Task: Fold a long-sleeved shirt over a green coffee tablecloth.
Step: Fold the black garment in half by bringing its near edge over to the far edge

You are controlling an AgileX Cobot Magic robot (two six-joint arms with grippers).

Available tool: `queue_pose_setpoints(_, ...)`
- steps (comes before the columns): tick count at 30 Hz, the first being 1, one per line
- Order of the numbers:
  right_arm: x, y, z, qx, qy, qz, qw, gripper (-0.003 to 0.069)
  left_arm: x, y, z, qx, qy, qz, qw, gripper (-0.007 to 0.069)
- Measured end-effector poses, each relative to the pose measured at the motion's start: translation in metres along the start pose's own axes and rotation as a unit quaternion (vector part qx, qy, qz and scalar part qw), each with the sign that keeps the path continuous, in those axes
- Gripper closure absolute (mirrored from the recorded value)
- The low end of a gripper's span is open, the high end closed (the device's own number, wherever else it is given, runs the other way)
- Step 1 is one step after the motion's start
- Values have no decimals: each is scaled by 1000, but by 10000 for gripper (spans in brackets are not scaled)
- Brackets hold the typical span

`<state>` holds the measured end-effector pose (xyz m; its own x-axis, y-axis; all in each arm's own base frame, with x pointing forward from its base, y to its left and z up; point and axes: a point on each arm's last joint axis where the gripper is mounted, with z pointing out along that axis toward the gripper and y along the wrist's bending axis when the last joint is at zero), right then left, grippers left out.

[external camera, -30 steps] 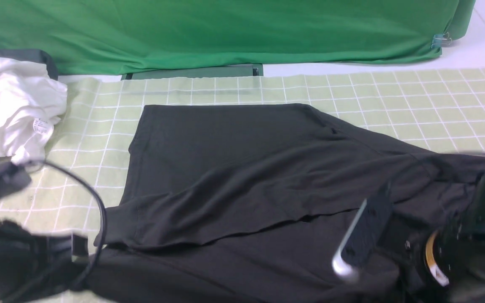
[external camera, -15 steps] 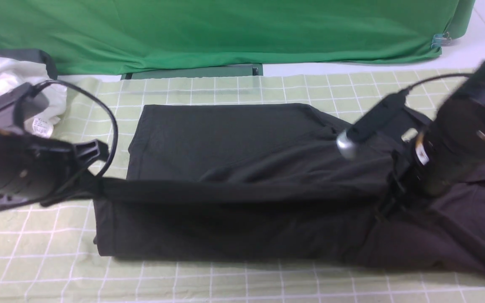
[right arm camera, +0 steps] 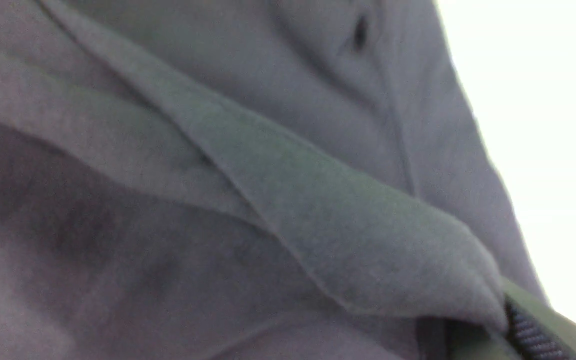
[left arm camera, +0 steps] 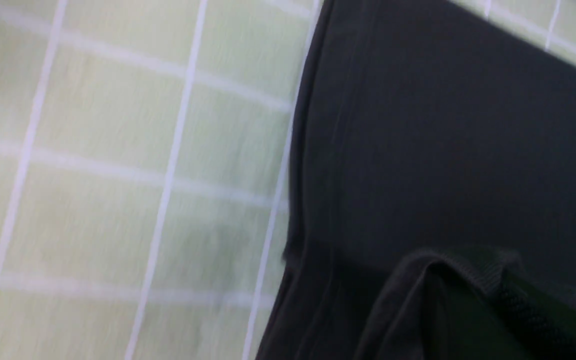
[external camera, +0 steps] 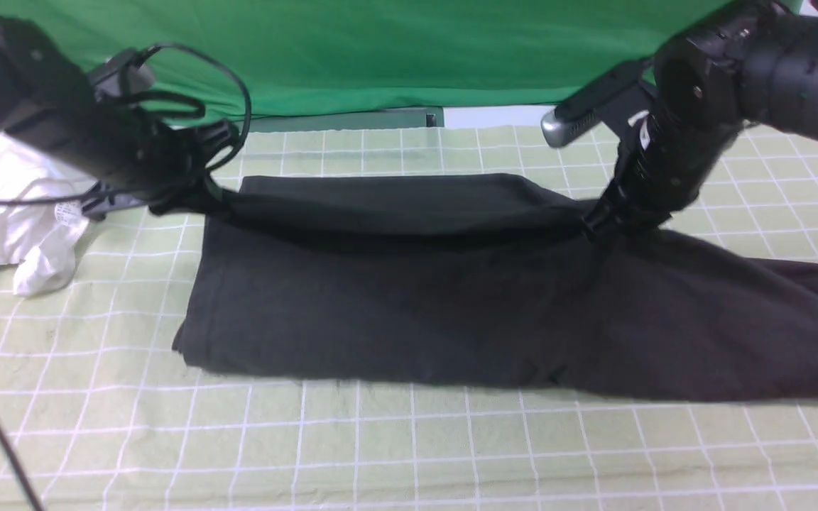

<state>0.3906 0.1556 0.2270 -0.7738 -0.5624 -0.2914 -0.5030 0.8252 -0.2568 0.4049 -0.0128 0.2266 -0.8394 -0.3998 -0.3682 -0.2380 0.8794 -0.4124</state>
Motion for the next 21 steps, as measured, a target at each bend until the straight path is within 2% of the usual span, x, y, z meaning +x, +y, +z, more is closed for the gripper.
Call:
queue_pose_setpoints(6,-24,-10,23,5,-9,12,1000,628,-27,-1,34,2,-2,0,1000,606)
queue_pose_setpoints(13,-29,-20,54,6,-3,24,1000,623,-37,5,64,-8,1,-17,1000,606)
queue_pose_setpoints(17,-26,-23,70,5,0,31,999,568,-37,11,80,-13,4,-24,1000,606)
queue_pose_setpoints(20,-26,-25,73,6,-2,34,999,485,-37,12,84,-14,3,-28,1000,606)
queue_pose_setpoints(21,-27,-26,72,8,-5,33,999,432,-39,11,83,-12,0,-27,1000,602)
